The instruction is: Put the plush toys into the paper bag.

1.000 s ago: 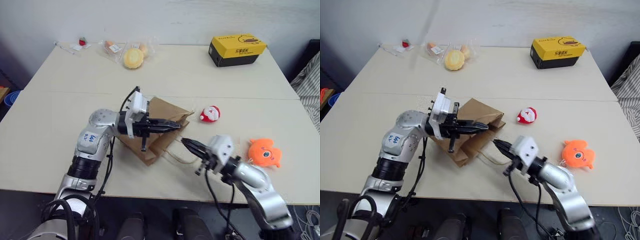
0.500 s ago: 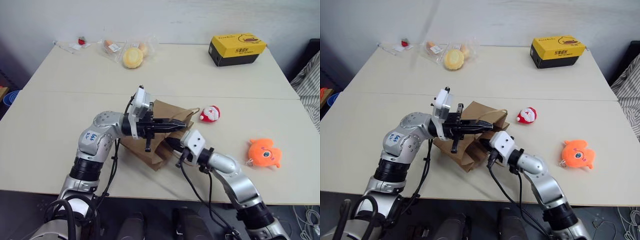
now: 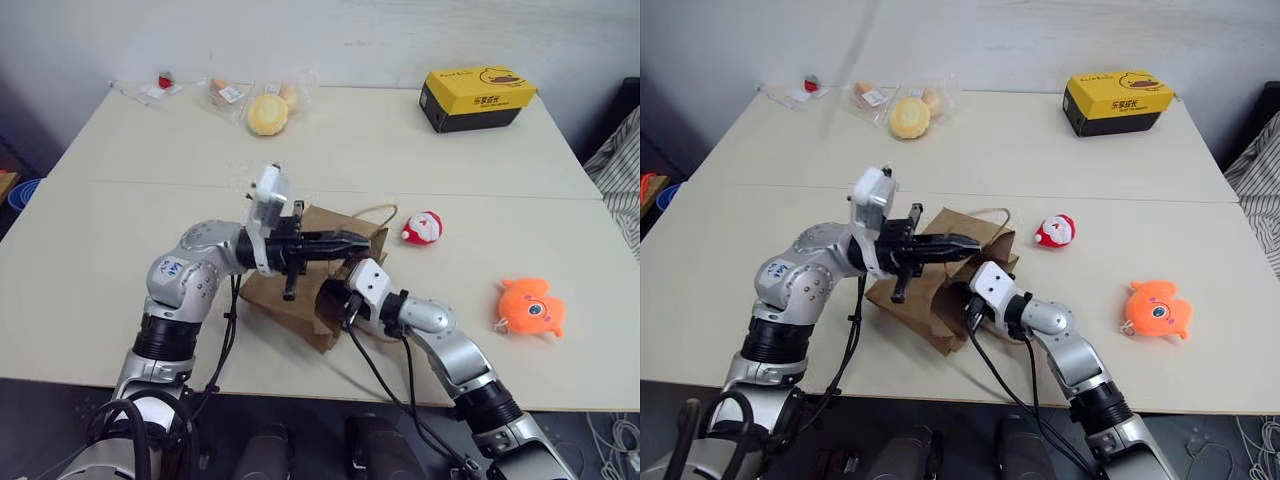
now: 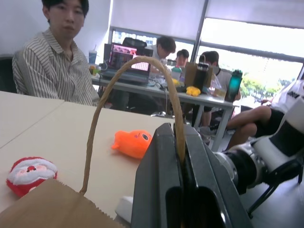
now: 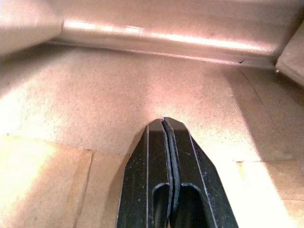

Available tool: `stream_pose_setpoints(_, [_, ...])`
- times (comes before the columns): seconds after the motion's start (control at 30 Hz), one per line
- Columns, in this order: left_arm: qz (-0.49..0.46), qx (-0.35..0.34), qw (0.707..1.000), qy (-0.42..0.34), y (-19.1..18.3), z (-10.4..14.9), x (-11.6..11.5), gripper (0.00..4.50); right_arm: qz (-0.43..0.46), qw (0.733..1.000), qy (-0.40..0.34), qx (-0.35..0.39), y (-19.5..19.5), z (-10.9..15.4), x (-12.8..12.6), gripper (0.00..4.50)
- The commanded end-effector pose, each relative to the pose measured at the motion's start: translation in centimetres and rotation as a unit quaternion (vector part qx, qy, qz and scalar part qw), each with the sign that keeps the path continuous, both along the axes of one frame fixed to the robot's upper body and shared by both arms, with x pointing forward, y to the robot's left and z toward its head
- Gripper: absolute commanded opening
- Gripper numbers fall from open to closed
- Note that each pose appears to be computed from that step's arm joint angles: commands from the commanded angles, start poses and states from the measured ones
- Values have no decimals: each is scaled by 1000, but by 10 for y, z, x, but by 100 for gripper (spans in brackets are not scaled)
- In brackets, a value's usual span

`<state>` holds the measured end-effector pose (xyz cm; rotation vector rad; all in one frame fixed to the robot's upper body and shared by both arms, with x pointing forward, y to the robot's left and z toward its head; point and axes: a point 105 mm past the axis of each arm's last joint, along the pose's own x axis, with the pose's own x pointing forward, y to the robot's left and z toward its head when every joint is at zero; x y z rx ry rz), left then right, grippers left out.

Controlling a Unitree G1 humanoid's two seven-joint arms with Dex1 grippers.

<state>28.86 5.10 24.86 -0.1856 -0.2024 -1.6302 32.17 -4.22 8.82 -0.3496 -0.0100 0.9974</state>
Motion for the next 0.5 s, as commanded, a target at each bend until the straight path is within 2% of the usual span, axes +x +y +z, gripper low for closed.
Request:
stream_pose_setpoints(0.03, [14, -43, 999, -18, 8, 27, -1, 0, 3, 1000, 18, -11, -3, -11, -3, 2])
stream_pose_setpoints(0.33, [56, -42, 997, -13, 17, 21, 8, 0, 0, 999, 32, -10, -1, -15, -8, 2])
stream_pose_setpoints(0.47, [51, -18, 998, -14, 12, 7, 6, 0, 45, 994, 35, 94, 6, 15, -22, 2])
stream_pose_setpoints(0.5, [50, -16, 999, -14, 11, 5, 6, 0, 36, 992, 28, 121, 1, 25, -21, 18])
